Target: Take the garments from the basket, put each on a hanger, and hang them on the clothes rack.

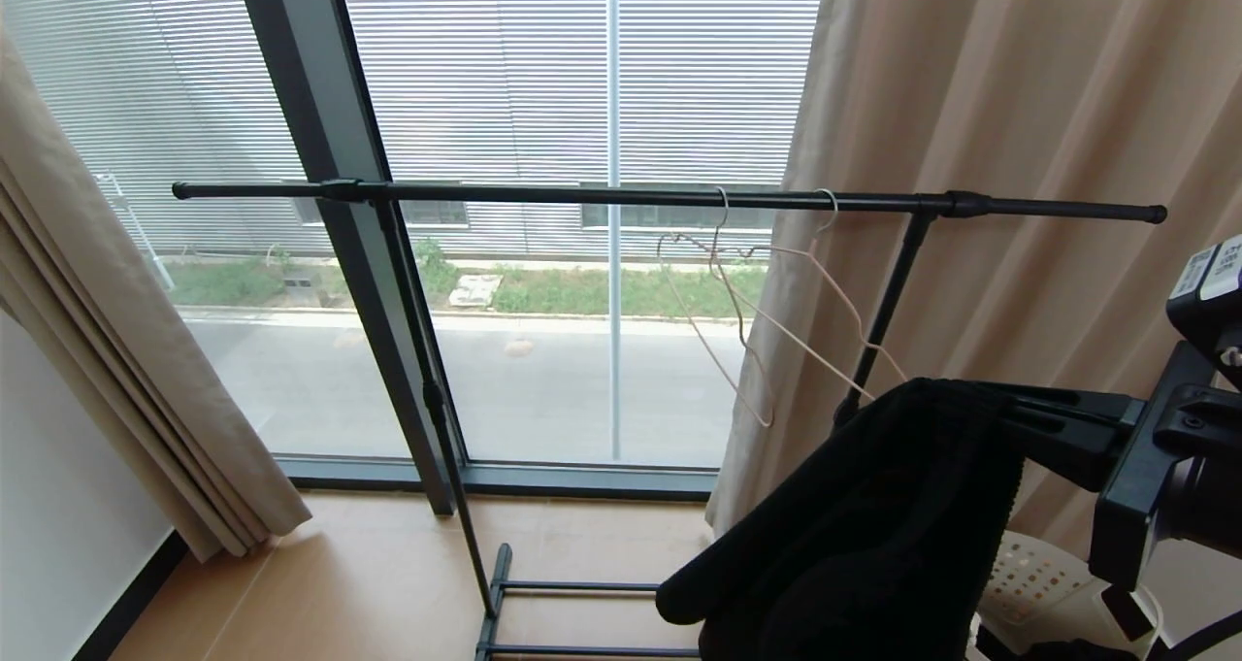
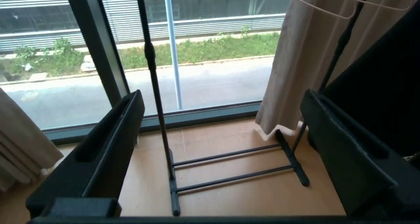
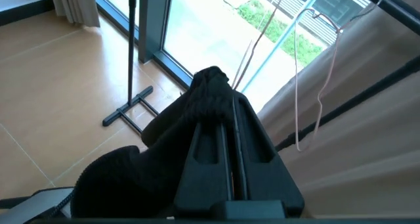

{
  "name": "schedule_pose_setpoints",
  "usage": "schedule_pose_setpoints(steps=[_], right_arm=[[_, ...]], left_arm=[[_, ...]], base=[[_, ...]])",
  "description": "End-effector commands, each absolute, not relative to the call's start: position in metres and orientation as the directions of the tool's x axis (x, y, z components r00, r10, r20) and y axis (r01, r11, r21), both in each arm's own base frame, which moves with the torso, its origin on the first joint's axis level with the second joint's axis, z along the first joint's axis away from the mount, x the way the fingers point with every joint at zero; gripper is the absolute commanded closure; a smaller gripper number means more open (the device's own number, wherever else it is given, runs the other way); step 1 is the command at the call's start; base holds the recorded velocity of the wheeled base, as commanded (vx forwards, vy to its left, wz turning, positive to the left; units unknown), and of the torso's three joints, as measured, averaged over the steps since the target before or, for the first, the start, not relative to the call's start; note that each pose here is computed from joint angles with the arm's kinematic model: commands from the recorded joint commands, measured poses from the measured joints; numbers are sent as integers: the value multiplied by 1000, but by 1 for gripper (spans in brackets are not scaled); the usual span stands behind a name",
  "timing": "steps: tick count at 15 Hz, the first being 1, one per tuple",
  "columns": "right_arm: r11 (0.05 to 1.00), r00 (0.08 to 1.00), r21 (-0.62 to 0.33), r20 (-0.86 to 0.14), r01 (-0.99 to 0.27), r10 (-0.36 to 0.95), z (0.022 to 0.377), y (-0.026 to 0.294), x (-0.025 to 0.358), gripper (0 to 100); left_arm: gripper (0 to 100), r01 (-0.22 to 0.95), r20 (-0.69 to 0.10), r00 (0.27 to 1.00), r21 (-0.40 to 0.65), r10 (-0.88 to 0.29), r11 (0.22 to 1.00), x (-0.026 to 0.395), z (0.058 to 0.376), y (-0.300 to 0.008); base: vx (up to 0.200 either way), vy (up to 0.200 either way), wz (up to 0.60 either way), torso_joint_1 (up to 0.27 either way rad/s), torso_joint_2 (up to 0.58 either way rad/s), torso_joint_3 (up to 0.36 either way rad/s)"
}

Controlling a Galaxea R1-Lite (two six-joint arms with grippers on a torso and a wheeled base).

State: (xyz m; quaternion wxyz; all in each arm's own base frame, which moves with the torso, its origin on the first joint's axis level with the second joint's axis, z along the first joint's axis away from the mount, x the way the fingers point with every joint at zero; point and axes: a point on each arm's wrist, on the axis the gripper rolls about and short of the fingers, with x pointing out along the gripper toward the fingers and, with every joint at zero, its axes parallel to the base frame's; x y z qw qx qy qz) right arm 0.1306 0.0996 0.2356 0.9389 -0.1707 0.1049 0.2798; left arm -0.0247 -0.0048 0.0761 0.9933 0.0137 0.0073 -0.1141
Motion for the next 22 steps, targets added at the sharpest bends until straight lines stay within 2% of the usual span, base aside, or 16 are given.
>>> schedule_pose_setpoints(steps=[1,11,14,18,22], right_arm=[[784,821,-264,-295,-562,489,235,100,131,100],[775,821,-287,-297,-563,487,234,100,131,100],[775,821,-287,-297,-563,487,234,100,131,100],[773,818,-287,-308,-566,485,230,99,130,100],[780,830,-291,-257,-554,494,227,101,133,100]], left_arm=[[0,226,-19,974,28,-225,974,-25,76,-5],[0,226,-19,974,28,-225,974,-25,76,-5],[0,226,-19,974,28,-225,974,-25,76,-5],[0,227,-19,974,29,-227,973,-25,76,-5],[0,232,-21,973,43,-231,972,-25,76,-5]], base=[[0,0,0,0,0,0],[0,0,0,0,0,0],[0,0,-600,1,2,5],[0,0,0,0,0,0],[0,0,0,0,0,0]])
